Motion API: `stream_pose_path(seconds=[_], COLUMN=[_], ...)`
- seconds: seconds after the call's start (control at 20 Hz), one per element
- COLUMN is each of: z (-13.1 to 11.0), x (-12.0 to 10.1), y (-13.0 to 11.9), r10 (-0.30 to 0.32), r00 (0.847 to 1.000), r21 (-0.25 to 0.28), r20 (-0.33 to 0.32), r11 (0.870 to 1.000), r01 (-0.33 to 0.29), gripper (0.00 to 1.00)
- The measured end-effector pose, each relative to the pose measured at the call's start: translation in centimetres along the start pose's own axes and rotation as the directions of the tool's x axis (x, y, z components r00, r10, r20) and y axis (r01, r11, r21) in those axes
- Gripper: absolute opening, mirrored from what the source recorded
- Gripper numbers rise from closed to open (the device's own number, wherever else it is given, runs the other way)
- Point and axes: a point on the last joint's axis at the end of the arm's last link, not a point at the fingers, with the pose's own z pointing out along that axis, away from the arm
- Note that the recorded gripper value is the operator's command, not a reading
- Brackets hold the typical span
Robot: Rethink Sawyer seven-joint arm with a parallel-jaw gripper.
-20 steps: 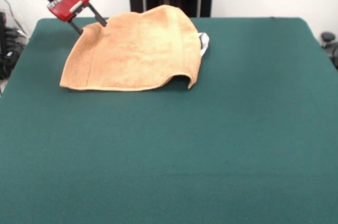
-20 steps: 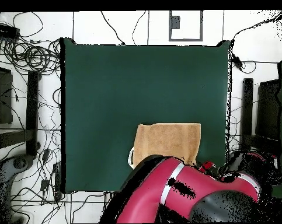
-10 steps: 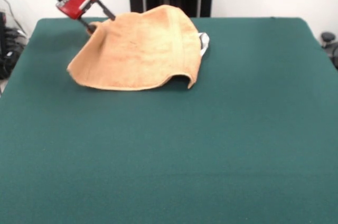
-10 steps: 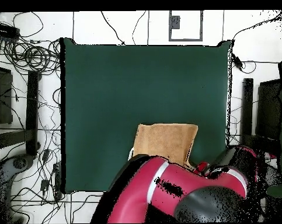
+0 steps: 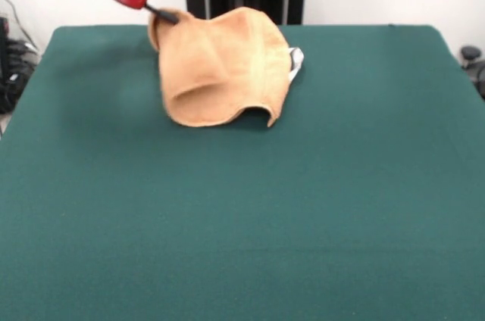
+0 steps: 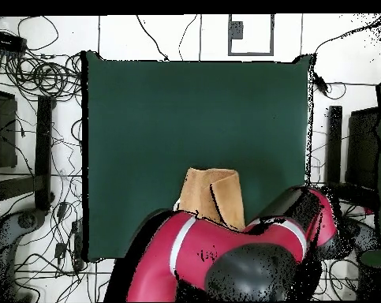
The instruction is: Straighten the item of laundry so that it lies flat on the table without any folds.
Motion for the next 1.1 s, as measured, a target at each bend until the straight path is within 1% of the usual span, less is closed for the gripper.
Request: stream_pose_path(seconds=[0.05,0.1,0.15,0.25,0.5,1.1], z=[0.4,0.6,0.7,1.3,1.4,0.7], x=[0.1,0.1,0.1,0.1,0.0,0.4], y=[0.4,0.6,0.6,0.8,0.9,1.4], r10=[0.029,0.053,0.058,0.091,0.099,0.112], r00=[0.999,0.998,0.998,0.995,0.994,0.993], r21=[-0.035,-0.057,-0.062,-0.083,-0.084,-0.064], r20=[-0.014,-0.022,-0.024,-0.037,-0.043,-0.043], r11=[0.999,0.997,0.996,0.992,0.991,0.991], r01=[-0.03,-0.054,-0.06,-0.093,-0.102,-0.115], gripper=[1.0,1.0,1.0,1.0,1.0,1.0])
